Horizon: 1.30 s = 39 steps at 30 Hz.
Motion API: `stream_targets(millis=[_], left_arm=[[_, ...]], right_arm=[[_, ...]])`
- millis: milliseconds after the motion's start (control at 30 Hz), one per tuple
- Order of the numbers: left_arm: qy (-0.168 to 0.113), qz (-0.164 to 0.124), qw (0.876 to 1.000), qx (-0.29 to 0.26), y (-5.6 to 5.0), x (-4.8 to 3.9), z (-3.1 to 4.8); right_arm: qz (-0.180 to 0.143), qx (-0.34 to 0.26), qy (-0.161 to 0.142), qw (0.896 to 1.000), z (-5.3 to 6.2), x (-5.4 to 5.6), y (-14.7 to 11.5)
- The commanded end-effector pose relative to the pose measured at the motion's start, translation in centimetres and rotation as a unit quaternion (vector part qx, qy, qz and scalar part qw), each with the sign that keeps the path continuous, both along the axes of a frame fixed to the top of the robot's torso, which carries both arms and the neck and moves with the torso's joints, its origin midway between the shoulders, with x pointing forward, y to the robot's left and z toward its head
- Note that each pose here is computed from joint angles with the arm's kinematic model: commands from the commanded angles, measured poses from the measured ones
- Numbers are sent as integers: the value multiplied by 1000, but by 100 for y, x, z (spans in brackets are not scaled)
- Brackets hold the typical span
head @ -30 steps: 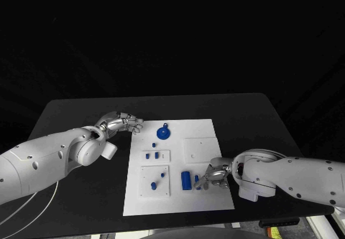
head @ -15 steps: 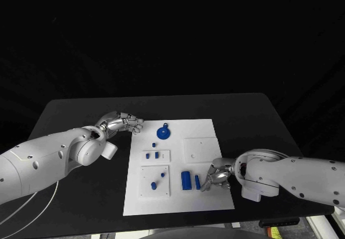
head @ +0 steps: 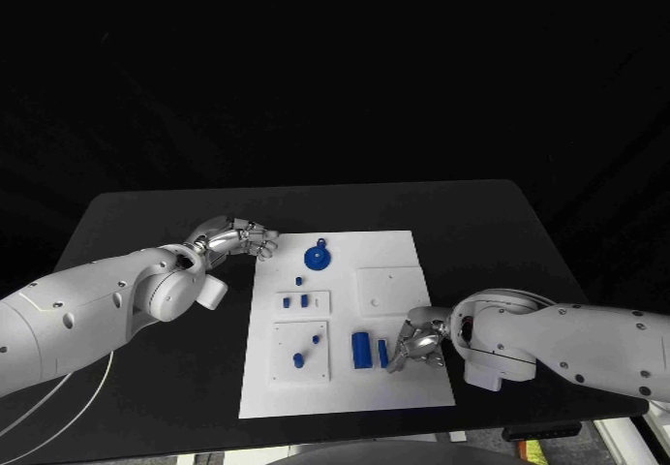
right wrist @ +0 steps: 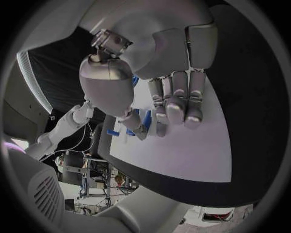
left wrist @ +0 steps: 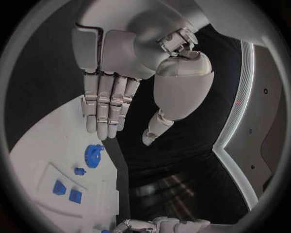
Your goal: Assemble the parts on the task board
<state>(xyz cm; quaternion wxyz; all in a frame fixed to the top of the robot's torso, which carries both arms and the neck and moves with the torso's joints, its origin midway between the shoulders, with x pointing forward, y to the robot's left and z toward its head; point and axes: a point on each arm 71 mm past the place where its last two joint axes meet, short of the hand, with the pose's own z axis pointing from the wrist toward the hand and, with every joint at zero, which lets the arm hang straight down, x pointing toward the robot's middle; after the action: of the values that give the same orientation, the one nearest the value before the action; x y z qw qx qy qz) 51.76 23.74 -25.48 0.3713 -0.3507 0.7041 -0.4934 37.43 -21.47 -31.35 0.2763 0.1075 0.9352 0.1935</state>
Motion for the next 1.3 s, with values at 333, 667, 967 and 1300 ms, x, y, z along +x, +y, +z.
stream_targets(millis=[333,667,967,1300], left_arm=[[1,-11,1000,-2,-19,-10,1],[2,-11,1000,-1,-18,-11,-1],[2,-12,1000,-2,-20,-12,-1],[3,-12,1000,-1,-17,-13,-2]], right_arm=[[6,-33,-6,999,-30,13,-12],[18,-17,6,1000,-39,-5,18],[27,-4,11,1000,-40,-12,18],[24,3,12,1000,-35,-17,-27]])
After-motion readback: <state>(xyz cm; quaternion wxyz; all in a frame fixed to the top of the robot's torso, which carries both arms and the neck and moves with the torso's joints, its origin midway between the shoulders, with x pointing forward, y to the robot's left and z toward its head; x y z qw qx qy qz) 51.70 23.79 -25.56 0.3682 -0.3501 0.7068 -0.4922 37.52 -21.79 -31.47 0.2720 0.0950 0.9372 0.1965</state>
